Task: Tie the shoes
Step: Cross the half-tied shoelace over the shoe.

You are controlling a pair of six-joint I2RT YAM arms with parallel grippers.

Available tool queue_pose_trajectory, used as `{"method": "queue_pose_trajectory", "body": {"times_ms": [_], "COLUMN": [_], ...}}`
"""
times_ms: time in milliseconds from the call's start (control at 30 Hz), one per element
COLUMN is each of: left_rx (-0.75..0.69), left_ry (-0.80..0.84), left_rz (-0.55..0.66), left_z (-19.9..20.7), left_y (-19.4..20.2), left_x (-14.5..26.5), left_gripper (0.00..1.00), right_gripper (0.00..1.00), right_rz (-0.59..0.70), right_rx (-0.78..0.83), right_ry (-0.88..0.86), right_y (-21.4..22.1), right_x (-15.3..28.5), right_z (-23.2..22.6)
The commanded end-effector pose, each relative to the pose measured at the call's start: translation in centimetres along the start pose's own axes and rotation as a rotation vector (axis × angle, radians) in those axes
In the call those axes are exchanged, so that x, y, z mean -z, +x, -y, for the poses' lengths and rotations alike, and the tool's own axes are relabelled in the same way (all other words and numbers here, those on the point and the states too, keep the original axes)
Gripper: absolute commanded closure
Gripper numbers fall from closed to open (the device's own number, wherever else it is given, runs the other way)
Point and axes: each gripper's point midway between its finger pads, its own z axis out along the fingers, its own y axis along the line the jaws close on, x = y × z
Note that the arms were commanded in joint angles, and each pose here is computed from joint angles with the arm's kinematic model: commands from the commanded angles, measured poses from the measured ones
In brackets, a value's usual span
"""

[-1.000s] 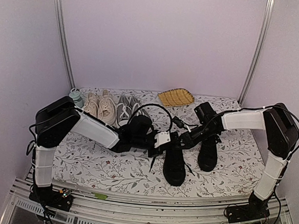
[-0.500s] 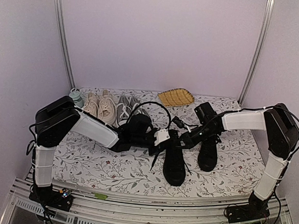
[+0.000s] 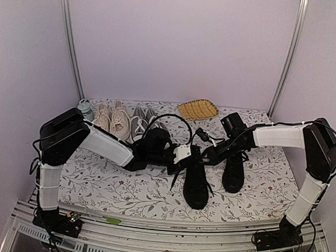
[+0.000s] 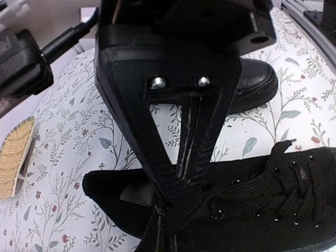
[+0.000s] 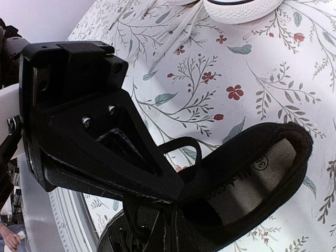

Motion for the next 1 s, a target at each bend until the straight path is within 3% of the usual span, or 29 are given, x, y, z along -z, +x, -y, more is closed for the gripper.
{"method": "queue_pose_trajectory", "body": {"times_ms": [0, 167, 300, 533, 700, 967], "left_rx": [-0.001, -0.012, -0.015, -0.018, -0.016, 0.008], "left_ry": [0.024, 0.018, 0.002, -0.007, -0.015, -0.066], "left_rz": [0.002, 0.022, 0.063, 0.060, 0.044, -0.001], "left_z": [0.5, 0.7, 0.6, 1.1, 1.1, 0.1], "left_y": [-0.5, -1.4, -3.3, -3.2, -3.0, -2.1], "left_x": [0.4, 2.0, 3.8, 4.0, 3.4, 3.7], "left_gripper": [0.86, 0.66, 0.59, 0.59, 0.76, 0.77], "right_gripper": [0.99, 0.99, 0.99, 0.99, 0.99, 0.99], "right_rz": [0.055, 0.046, 0.045, 0.044, 0.046, 0.043], "right_rx": [0.035, 0.026, 0.018, 0.017, 0.017, 0.019], "right_ry": [0.009, 0.001, -0.007, -0.008, -0.008, 0.005], "right_y": [-1.5, -1.1, -0.9, -0.9, -0.9, -0.7], "right_x": [0.7, 0.7, 0.6, 0.6, 0.7, 1.0], "right_z": [-0.3, -0.5, -0.6, -0.6, -0.7, -0.7]}}
